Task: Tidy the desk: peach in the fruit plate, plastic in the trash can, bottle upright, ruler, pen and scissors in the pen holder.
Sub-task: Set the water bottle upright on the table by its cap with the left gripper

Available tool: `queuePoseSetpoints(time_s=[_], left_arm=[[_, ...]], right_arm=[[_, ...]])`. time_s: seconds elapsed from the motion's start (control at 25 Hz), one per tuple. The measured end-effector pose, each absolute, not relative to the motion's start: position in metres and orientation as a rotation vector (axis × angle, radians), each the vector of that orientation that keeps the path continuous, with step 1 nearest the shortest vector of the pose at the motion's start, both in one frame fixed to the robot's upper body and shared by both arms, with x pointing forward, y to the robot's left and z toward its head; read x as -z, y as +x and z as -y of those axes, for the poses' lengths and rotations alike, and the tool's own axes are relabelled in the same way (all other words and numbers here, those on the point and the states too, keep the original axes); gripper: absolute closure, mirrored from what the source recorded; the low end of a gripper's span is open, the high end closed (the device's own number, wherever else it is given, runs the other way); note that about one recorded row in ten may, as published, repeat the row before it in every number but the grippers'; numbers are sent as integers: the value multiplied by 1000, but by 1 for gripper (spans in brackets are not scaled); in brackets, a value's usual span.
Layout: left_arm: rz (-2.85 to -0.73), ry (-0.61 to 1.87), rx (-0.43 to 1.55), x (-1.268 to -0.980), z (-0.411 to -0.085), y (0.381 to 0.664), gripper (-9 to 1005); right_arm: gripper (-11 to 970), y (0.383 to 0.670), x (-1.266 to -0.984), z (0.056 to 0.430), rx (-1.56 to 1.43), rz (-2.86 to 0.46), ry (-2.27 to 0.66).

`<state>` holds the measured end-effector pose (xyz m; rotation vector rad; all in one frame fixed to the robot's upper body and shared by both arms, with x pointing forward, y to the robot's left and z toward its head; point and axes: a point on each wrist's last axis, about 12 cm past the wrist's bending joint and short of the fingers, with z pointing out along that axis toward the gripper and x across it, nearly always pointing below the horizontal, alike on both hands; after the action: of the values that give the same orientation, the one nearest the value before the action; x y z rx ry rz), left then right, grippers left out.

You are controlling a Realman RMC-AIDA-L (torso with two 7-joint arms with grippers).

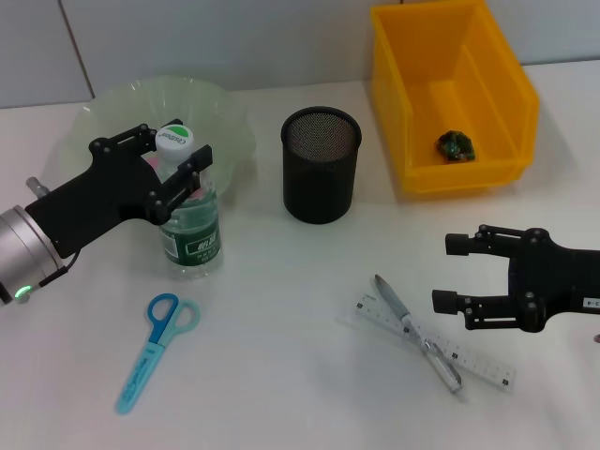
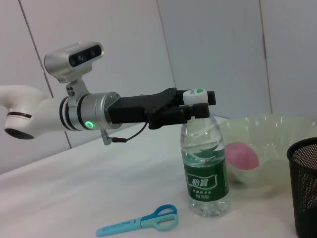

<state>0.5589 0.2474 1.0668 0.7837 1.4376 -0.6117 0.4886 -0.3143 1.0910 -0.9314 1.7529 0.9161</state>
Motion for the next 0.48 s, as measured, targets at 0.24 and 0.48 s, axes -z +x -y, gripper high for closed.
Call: queuePoseSetpoints(time_s=[0.24, 0.48], left_arm=[[-1441, 779, 614, -1066, -248, 559, 544], [-1447, 773, 617, -1065, -248, 558, 544]], right_arm=[[129, 489, -1091, 314, -915, -1752, -933], [129, 489, -1091, 314, -915, -1752, -933]])
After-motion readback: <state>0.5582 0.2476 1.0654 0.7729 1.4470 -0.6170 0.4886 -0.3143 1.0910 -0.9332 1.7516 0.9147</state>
